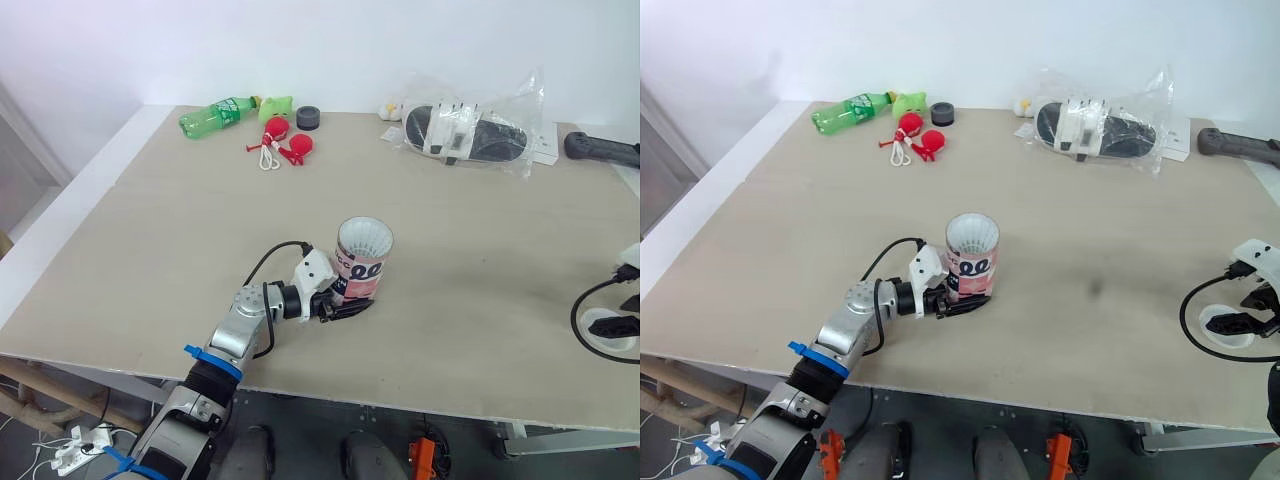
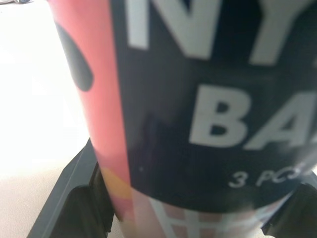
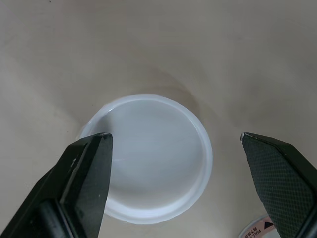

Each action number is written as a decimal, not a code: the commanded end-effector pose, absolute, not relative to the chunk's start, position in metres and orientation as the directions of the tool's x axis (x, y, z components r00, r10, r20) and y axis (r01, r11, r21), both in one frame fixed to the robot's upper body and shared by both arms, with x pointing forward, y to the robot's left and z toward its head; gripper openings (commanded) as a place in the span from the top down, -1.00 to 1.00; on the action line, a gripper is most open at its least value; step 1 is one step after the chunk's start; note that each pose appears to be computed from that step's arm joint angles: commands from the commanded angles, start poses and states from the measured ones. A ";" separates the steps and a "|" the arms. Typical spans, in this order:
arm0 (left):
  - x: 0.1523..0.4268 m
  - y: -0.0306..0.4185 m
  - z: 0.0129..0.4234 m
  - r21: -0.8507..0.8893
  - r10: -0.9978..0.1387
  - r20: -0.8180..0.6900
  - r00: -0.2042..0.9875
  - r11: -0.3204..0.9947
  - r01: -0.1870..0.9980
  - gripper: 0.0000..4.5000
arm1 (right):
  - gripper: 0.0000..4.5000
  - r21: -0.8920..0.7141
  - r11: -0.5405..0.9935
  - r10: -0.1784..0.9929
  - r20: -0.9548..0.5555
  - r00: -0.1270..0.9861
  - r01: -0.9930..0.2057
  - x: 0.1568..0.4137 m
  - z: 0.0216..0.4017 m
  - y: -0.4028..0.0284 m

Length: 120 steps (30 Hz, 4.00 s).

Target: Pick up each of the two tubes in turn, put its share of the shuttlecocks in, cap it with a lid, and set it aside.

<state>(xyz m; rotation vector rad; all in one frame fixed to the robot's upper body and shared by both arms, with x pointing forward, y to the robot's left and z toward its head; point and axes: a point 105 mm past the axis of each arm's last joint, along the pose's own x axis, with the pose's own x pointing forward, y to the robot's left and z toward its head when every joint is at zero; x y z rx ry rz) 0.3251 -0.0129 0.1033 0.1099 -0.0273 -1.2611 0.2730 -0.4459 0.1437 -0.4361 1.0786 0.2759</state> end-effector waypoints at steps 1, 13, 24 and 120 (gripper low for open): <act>0.324 -0.017 0.120 0.149 -0.957 -0.002 0.292 0.288 0.946 -0.32 | -0.73 -0.184 0.891 0.020 -0.898 0.440 -0.415 0.270 0.140 -0.446; 0.325 -0.017 0.120 0.152 -0.955 -0.002 0.297 0.293 0.944 -0.32 | 0.96 -0.126 0.887 0.072 -0.913 0.402 -0.445 0.263 0.138 -0.442; 0.325 -0.019 0.120 0.156 -0.959 -0.004 0.284 0.280 0.947 -0.32 | 0.96 -0.188 0.772 0.158 -0.869 0.468 -0.608 0.279 0.173 -0.423; 0.331 -0.030 0.094 0.189 -0.951 -0.128 0.282 0.255 0.948 -0.32 | 0.96 -0.339 -0.296 0.584 -0.804 0.112 -0.893 0.320 0.300 -0.091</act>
